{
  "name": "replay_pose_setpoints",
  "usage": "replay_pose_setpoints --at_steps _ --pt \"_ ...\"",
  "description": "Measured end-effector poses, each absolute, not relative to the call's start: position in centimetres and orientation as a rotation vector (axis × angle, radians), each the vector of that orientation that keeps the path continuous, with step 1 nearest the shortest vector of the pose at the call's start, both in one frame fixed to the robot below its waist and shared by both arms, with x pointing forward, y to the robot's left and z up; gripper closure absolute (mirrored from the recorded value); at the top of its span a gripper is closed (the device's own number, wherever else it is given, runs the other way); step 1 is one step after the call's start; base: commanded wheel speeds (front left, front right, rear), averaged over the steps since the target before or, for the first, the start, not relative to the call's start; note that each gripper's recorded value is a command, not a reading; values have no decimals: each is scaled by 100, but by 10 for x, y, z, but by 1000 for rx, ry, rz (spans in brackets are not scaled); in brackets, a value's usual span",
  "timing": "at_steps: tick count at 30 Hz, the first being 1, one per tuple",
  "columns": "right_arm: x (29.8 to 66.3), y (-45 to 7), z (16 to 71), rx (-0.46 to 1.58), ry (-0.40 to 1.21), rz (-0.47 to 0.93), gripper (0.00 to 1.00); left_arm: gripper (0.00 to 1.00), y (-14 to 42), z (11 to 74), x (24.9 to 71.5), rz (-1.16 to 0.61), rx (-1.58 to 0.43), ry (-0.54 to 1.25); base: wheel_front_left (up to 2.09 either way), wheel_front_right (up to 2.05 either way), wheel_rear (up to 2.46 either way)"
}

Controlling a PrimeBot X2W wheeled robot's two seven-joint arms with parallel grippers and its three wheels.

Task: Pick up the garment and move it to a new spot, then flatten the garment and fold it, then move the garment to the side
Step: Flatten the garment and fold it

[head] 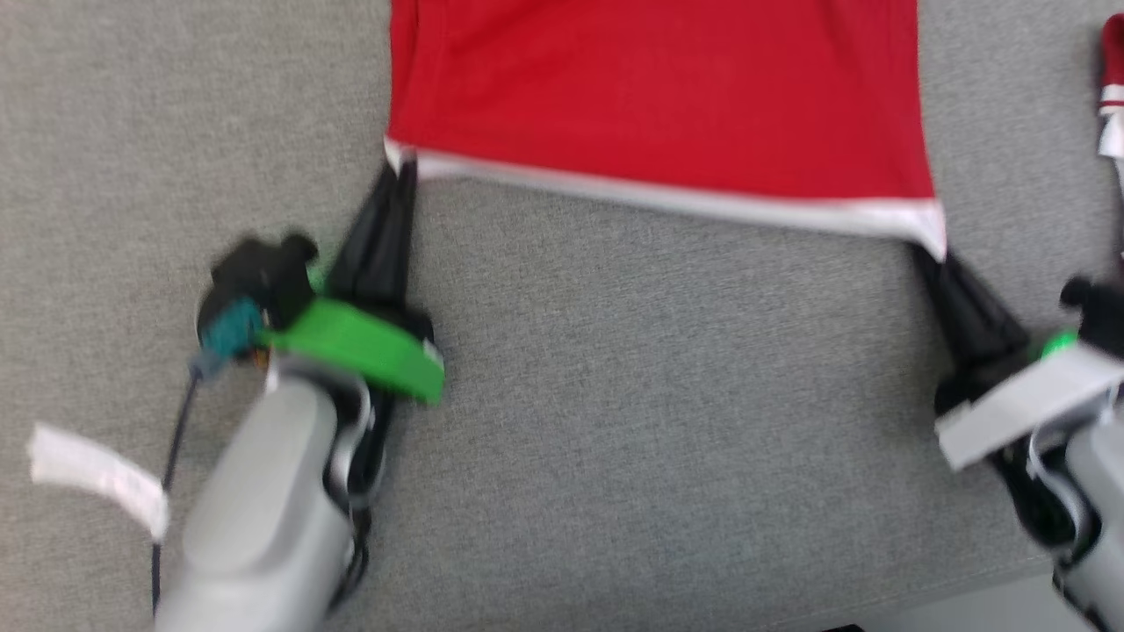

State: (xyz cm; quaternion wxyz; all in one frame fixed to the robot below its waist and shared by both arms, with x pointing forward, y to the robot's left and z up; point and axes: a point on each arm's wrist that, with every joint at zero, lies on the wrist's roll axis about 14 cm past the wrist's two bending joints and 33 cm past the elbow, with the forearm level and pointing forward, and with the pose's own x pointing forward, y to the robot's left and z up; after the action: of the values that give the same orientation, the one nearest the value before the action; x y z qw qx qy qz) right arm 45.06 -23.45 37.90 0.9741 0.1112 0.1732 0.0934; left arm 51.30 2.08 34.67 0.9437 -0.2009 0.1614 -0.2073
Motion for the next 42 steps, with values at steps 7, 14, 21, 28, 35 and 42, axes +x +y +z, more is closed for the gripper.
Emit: replay_pose_setpoints --at_steps 7,14,21,28,35,42 --pt "315 -227 383 282 439 100 100 100 52 341 337 -225 -476 558 0 0 0" --pt "263 -225 405 342 382 29 100 100 55 374 272 -156 -547 607 0 0 0" --pt "312 -217 440 304 259 123 100 100 55 417 297 -192 -576 480 0 0 0" --pt "402 -211 471 167 207 270 100 100 34 461 362 -305 -600 356 0 0 0" --pt "479 -188 465 106 274 377 100 100 35 462 411 -300 -562 330 0 0 0" --pt "534 -164 435 50 378 440 100 100 46 437 438 -258 -486 380 0 0 0"
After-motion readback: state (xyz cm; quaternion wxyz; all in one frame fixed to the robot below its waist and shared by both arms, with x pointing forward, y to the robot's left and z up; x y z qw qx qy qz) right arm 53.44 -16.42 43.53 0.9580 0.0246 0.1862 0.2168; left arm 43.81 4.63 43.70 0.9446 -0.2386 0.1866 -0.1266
